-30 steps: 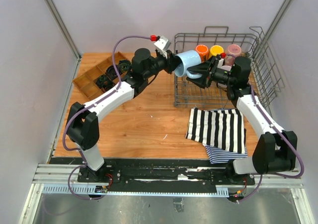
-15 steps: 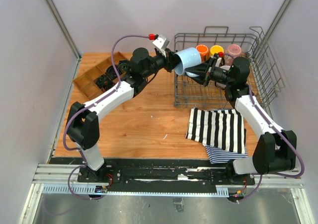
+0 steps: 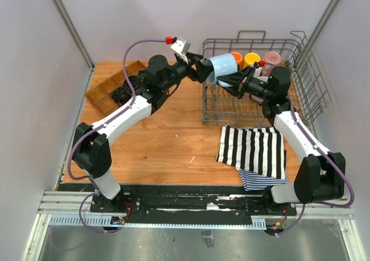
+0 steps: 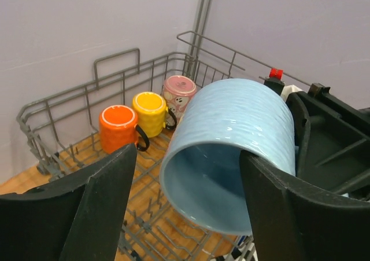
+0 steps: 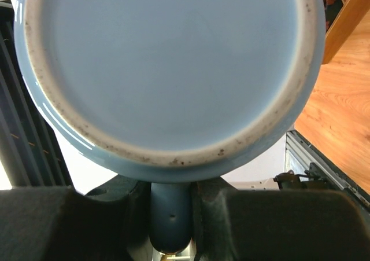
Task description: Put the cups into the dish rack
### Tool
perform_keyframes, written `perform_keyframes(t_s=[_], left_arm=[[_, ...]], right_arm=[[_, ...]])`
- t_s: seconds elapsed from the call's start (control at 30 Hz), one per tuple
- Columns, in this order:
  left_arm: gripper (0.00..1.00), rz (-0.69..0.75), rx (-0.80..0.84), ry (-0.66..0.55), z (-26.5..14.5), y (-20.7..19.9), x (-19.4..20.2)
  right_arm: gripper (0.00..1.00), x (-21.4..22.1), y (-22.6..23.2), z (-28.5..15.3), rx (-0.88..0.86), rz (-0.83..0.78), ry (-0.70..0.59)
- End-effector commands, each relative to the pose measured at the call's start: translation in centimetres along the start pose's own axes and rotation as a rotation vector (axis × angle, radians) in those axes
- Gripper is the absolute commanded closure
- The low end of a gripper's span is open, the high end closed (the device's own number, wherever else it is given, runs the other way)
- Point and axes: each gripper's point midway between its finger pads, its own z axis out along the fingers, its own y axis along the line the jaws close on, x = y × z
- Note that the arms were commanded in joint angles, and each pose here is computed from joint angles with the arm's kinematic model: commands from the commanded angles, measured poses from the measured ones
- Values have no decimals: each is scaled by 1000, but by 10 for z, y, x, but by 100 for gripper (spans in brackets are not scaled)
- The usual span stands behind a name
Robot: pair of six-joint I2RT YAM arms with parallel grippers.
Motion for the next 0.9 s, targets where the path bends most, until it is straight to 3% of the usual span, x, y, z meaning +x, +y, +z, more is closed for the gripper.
perform_keyframes(t_s=[0.0, 0.33, 0.53, 0.87], left_arm=[[20, 20, -6, -113, -16, -9, -44], [14, -77, -111, 19, -46, 15, -17], [13, -244, -162, 153, -66, 40, 15], [13, -279, -194, 219, -87, 46, 40]], right_arm=[[99, 1, 28, -6, -80, -157, -27], [99, -41, 3, -16, 64, -251, -100], [99, -58, -19, -19, 265, -421, -105], [99, -106, -59, -50, 659, -766, -170]])
